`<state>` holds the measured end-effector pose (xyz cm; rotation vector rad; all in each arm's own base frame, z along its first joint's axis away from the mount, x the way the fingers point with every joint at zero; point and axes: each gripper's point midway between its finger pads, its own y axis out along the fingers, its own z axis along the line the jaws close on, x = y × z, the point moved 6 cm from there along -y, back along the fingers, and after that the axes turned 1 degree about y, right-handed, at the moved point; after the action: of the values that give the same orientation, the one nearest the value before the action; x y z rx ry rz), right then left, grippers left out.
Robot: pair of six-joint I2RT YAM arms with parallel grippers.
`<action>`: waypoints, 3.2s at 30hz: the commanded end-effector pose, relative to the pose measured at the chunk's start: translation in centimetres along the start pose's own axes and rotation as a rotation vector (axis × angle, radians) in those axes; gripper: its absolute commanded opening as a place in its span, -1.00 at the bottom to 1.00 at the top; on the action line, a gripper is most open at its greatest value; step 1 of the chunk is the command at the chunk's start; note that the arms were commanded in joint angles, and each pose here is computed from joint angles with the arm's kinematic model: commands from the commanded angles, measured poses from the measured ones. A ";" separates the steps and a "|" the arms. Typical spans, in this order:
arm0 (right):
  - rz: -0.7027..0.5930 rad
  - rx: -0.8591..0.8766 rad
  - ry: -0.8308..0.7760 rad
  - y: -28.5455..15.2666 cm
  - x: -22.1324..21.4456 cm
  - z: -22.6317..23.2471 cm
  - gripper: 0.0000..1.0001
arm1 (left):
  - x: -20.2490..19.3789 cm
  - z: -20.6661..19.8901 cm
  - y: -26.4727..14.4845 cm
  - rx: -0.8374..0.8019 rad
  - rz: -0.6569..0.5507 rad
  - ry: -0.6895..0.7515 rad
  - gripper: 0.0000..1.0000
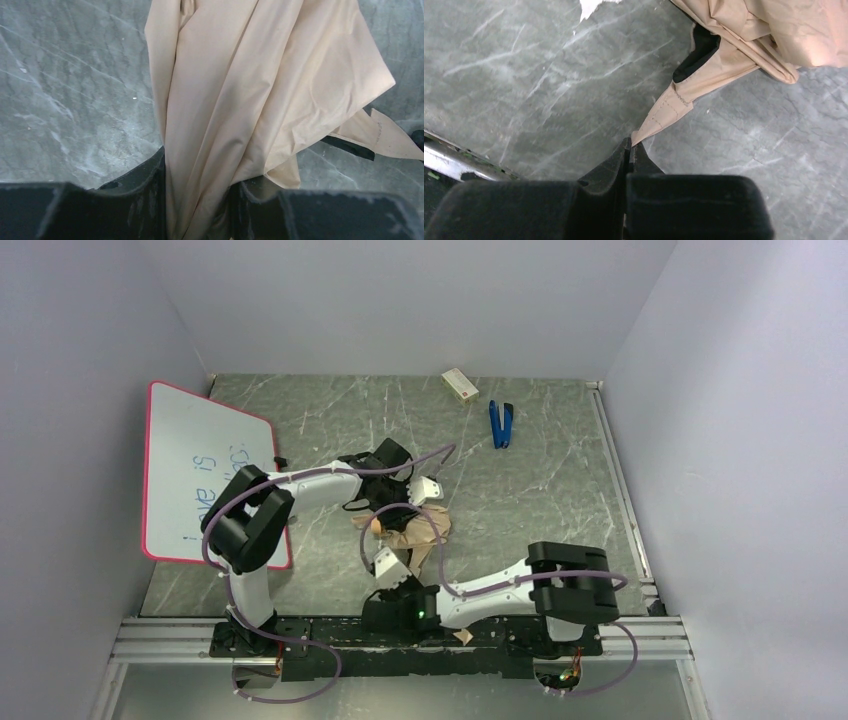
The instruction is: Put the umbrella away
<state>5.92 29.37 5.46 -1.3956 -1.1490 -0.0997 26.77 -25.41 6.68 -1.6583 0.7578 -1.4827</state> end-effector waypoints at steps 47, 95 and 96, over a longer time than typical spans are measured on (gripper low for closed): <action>0.234 -0.016 -0.436 -9.1 -3.9 3.9 -1.00 | -3.0 2.6 1.4 0.178 0.128 -0.046 -0.91; 0.111 0.225 -0.466 -13.6 -3.0 5.3 0.02 | -2.9 2.1 1.4 0.187 0.140 0.001 -0.90; 0.071 0.226 -0.423 -13.7 -2.5 4.9 0.08 | -2.9 2.1 1.5 0.186 0.141 0.000 -0.90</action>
<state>-0.09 29.06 9.88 -1.5395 -1.1928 0.4192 28.33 -25.68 6.86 -1.5814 0.6440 -1.4929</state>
